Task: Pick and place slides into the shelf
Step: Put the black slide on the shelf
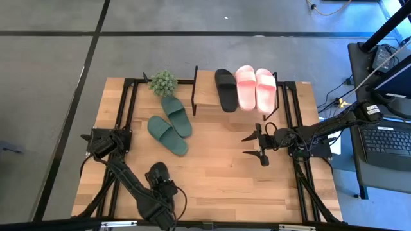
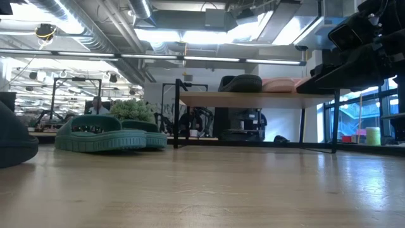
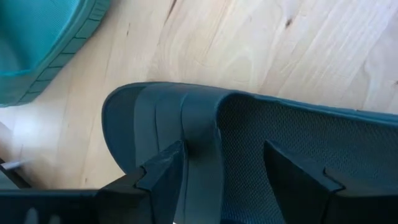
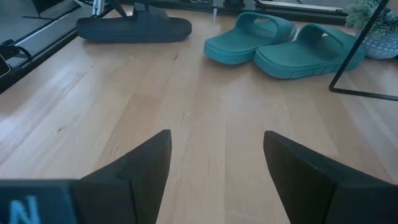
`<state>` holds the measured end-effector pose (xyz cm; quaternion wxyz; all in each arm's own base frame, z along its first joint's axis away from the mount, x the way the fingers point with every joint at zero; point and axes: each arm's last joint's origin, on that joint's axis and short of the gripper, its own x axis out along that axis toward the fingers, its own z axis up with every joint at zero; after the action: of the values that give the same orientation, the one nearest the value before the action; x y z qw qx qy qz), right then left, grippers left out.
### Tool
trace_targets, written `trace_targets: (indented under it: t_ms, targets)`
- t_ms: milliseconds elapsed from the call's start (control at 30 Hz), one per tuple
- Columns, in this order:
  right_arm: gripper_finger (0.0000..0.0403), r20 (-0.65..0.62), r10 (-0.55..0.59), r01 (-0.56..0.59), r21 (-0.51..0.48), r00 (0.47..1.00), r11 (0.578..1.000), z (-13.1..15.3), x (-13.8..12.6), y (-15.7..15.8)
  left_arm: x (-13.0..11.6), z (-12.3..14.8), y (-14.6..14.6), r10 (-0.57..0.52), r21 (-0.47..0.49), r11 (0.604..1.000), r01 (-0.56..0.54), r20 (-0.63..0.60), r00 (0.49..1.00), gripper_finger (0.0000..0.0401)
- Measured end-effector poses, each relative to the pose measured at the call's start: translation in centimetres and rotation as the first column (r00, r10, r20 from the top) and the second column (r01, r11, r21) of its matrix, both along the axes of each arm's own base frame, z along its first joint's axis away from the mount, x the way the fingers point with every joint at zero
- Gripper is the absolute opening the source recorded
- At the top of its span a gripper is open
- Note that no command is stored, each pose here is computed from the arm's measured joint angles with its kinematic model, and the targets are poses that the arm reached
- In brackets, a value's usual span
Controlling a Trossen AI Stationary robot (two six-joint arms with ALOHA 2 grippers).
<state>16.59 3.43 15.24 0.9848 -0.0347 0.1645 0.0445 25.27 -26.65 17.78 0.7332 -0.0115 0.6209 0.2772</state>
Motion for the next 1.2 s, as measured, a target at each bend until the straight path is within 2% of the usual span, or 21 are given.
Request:
trace_targets:
  t_ms: [600, 767, 1100, 1200]
  targets:
    - [0.0255, -0.001, 0.0, 0.0, -0.001, 1.0, 1.0, 0.0, 0.0, 0.0, 0.0, 0.1, 0.2, 0.003, 0.011, 1.0, -0.003, -0.011, 1.0, 0.0211]
    - [0.0255, -0.001, 0.0, 0.0, -0.001, 1.0, 1.0, 0.0, 0.0, 0.0, 0.3, 1.1, -0.2, -0.038, 0.0, 0.999, 0.038, -0.01, 0.999, 0.0211]
    - [0.0255, -0.003, 0.008, -0.008, -0.026, 1.0, 1.0, 0.0, 0.0, 0.0, -0.2, 1.6, 0.4, -0.019, 0.074, 0.997, 0.021, -0.038, 0.999, 0.0211]
    - [0.0255, -0.006, 0.008, -0.008, -0.027, 1.0, 1.0, -0.1, 0.0, 0.0, 0.0, 1.5, 0.4, -0.019, 0.106, 0.994, 0.016, 0.024, 1.0, 0.0211]
